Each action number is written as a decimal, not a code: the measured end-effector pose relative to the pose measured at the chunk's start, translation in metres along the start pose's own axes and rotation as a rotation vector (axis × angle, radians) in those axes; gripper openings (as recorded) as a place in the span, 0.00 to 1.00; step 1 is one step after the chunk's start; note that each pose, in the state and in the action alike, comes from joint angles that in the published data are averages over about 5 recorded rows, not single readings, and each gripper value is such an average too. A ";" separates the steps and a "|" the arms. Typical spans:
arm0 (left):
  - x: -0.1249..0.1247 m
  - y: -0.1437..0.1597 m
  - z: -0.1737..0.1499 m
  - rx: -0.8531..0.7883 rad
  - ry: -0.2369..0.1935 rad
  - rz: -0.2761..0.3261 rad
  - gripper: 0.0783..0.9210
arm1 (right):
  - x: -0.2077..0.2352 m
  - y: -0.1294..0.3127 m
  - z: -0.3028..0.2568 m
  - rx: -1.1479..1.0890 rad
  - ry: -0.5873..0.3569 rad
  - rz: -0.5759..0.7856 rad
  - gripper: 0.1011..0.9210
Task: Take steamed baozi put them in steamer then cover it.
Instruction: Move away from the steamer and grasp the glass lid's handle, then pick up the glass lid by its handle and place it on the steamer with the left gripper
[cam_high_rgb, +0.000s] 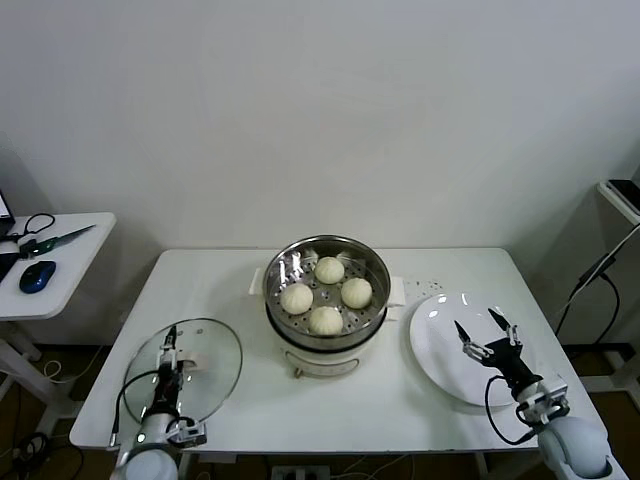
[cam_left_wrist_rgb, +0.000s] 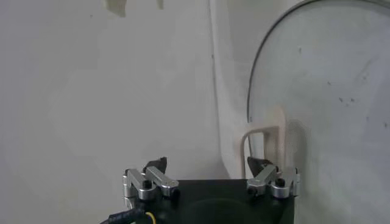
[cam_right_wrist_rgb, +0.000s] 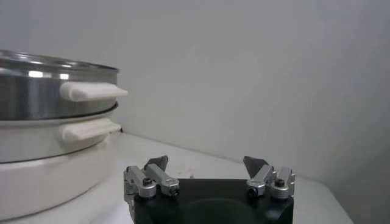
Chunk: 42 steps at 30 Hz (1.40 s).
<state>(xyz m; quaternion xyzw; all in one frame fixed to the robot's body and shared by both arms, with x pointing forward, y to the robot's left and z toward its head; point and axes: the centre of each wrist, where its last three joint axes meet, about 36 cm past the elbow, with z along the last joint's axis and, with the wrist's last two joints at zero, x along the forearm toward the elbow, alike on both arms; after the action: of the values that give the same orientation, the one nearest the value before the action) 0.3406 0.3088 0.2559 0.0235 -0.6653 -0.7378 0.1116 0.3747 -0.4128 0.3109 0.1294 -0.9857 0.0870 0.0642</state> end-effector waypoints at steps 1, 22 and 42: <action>-0.001 -0.001 0.000 0.005 0.000 0.001 0.85 | 0.000 0.000 0.001 0.002 0.002 -0.001 0.88; -0.004 -0.012 0.002 0.057 -0.007 0.040 0.15 | 0.002 0.008 0.017 0.026 0.018 -0.011 0.88; 0.015 0.050 0.007 0.104 0.000 -0.100 0.09 | 0.000 -0.001 0.021 0.041 0.017 -0.005 0.88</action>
<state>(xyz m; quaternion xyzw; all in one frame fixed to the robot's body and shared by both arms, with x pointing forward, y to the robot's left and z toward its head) 0.3309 0.3081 0.3081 0.0625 -0.7006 -0.7070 0.0732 0.3728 -0.4181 0.2911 0.1324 -0.9828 0.1080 0.0703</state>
